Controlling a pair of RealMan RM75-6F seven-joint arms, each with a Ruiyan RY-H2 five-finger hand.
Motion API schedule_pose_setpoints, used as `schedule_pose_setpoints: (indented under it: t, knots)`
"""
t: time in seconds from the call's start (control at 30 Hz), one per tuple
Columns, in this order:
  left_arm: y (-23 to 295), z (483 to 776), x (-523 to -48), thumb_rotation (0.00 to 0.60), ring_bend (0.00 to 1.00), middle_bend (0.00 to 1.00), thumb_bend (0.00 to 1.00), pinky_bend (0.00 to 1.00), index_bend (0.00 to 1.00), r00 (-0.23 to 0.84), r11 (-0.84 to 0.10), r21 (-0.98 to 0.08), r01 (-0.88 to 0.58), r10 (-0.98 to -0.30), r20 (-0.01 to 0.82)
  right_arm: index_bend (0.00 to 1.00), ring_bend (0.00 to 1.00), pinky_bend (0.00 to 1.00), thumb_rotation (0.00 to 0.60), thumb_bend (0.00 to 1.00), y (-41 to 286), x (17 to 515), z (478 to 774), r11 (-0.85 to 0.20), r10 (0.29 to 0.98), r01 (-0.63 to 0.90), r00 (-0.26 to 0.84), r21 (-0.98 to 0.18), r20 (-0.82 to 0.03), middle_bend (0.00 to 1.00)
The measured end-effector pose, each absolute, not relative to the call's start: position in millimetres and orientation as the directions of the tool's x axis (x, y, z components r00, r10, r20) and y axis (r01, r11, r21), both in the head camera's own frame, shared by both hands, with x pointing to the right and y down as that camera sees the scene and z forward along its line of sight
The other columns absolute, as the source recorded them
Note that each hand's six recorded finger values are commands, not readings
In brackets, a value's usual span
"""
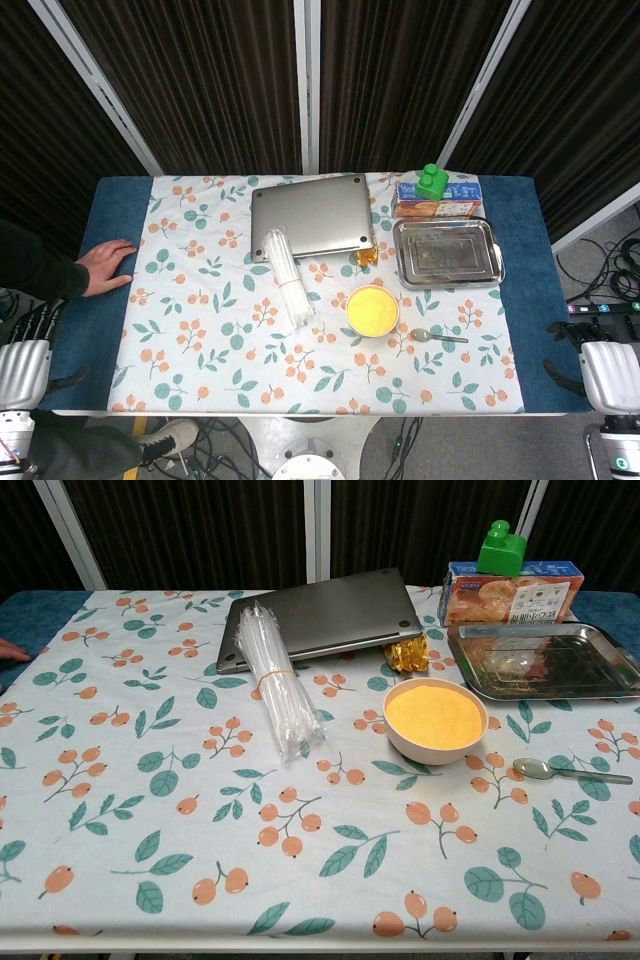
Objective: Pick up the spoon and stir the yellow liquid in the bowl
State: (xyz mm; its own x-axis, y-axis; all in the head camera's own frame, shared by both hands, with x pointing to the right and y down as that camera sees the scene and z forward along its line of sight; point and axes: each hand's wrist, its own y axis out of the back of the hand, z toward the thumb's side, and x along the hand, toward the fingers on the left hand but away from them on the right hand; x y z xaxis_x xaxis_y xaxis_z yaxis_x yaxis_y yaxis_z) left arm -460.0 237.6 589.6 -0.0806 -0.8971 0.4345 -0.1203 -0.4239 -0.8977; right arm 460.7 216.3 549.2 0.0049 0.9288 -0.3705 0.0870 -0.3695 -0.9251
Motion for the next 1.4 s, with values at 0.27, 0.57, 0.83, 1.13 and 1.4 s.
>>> schedule_pose_setpoints:
  t: [0.27,0.57,0.83,1.13,1.4]
  knots:
    - [239,589,-458,0.600,0.10,0.12,0.05,0.13,0.13,-0.083,-0.424,-0.899,-0.110,-0.897,0.433,0.40,0.36,0.50,0.600,0.16,216,462,547,-0.362,0.932,0.089,0.009,-0.928,-0.363,0.47]
    - [235,591,-456,0.600,0.10,0.12,0.05,0.13,0.13,-0.082,-0.415,-0.904,-0.107,-0.902,0.424,0.40,0.74,0.91,0.600,0.11,207,447,556,-0.386,0.923,0.074,0.040,-0.920,-0.384,0.72]
    - [237,597,-459,0.600,0.10,0.12,0.05,0.13,0.13,-0.088,-0.428,-0.896,-0.115,-0.894,0.439,0.44,0.93,1.00,0.600,0.11,192,413,601,-0.515,0.856,0.080,0.104,-0.854,-0.506,0.91]
    - [240,602,-464,0.600,0.10,0.12,0.05,0.13,0.13,-0.099,-0.439,-0.890,-0.124,-0.887,0.451,0.46,0.95,1.00,0.600,0.20,185,367,682,-0.691,0.719,0.047,0.146,-0.721,-0.679,0.92]
    - [242,606,-465,0.600,0.10,0.12,0.05,0.13,0.13,-0.101,-0.446,-0.885,-0.131,-0.882,0.460,0.49,0.95,1.00,0.600,0.23,181,357,713,-0.732,0.676,0.015,0.129,-0.681,-0.725,0.92]
